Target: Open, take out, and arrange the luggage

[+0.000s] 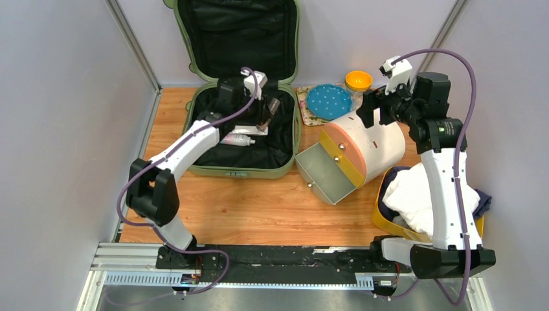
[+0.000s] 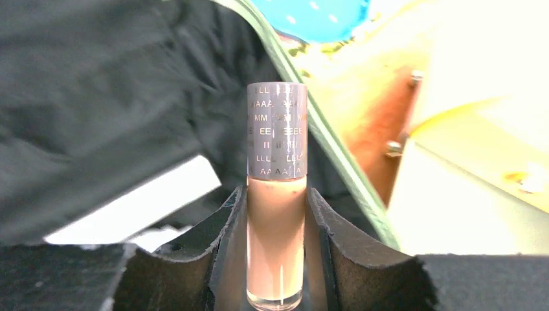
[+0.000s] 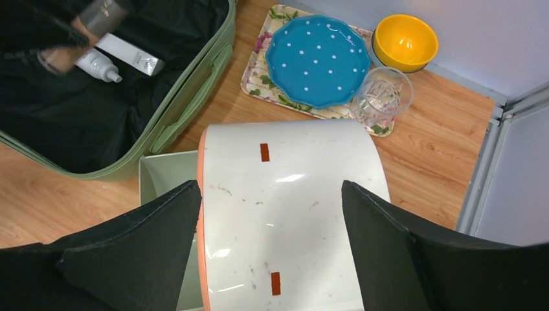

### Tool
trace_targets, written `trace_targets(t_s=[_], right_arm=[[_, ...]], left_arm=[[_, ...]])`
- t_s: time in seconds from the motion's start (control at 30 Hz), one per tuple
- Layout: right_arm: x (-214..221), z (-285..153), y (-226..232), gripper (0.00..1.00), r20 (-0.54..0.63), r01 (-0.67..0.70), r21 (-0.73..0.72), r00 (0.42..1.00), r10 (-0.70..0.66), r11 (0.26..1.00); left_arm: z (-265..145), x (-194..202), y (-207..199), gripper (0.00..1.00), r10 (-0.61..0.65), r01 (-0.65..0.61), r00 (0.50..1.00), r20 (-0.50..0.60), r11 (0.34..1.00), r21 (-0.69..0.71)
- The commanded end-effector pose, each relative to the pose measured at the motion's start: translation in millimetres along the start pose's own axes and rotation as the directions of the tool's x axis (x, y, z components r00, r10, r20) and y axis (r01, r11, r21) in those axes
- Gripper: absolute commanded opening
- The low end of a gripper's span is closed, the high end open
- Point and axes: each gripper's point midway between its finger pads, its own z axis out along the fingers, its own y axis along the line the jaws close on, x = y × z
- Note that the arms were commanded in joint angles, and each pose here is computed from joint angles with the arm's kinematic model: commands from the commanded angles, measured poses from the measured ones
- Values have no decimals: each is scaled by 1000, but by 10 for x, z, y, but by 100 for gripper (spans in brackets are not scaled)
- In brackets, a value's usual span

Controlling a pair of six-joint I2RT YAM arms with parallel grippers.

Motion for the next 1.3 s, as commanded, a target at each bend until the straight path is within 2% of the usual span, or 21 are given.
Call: trace_targets(t_s=[0.0, 0.03, 0.13, 0.17, 0.27, 0.37, 0.5, 0.6, 0.63, 0.7, 0.83, 1.07, 1.13, 1.17, 1.2, 1.23, 1.27], right_arm=[[-241, -109, 70, 84, 115, 58, -34, 992, -54, 998], [-245, -117, 65, 84, 124, 65, -32, 990, -61, 997], [-250, -129, 78, 84, 157, 80, -48, 985, -71, 996], [-242, -162, -1, 84, 165, 63, -31, 985, -57, 998], [-267, -184, 5, 84, 193, 51, -39, 980, -43, 998], [-263, -218, 27, 84, 215, 52, -47, 976, -41, 998], [-201, -262, 49, 84, 220, 51, -63, 975, -36, 997], [-138, -288, 67, 84, 219, 45, -73, 975, -28, 996], [-125, -297, 67, 85, 219, 44, -73, 975, -27, 996], [-99, -303, 88, 84, 220, 46, -82, 975, -27, 996], [-96, -330, 86, 85, 224, 42, -79, 974, -23, 996], [-51, -340, 93, 85, 220, 42, -80, 975, -24, 996], [-22, -324, 88, 85, 213, 37, -80, 977, -20, 996], [-20, -332, 86, 85, 214, 39, -78, 977, -22, 996], [-9, -321, 80, 85, 212, 40, -76, 977, -23, 996], [6, -315, 78, 85, 208, 39, -77, 978, -22, 996], [9, -308, 86, 85, 208, 39, -84, 978, -21, 996]], left_arm=[[-141, 347, -406, 0, -305, 302, 952, -15, 949, -93], [-188, 277, -592, 0, -312, 312, 950, 20, 948, -54], [-181, 485, -805, 0, -381, 382, 924, 23, 923, -38], [-163, 551, -944, 0, -445, 445, 895, 1, 895, -21], [-93, 668, -1243, 0, -506, 507, 860, -61, 862, -5], [-56, 546, -1523, 0, -477, 478, 878, -25, 877, 40], [-16, 474, -2047, 0, -452, 455, 891, -52, 881, 128], [118, 496, -2127, 0, -477, 479, 878, -52, 873, 92], [191, 614, -2173, 0, -478, 483, 875, -80, 873, 73], [268, 623, -2240, 0, -527, 533, 845, -93, 843, 64], [510, 892, -2260, 0, -592, 597, 793, -147, 802, -13], [737, 1118, -2281, 1, -618, 617, 768, -167, 784, -62], [765, 1136, -2296, 16, -603, 605, 780, -168, 795, -45], [766, 1128, -2307, 35, -592, 597, 787, -171, 802, -31], [758, 1104, -2321, 45, -579, 585, 798, -170, 811, -13], [745, 1032, -2343, 63, -547, 557, 822, -158, 830, 21], [726, 1003, -2365, 68, -531, 543, 833, -159, 839, 41]])
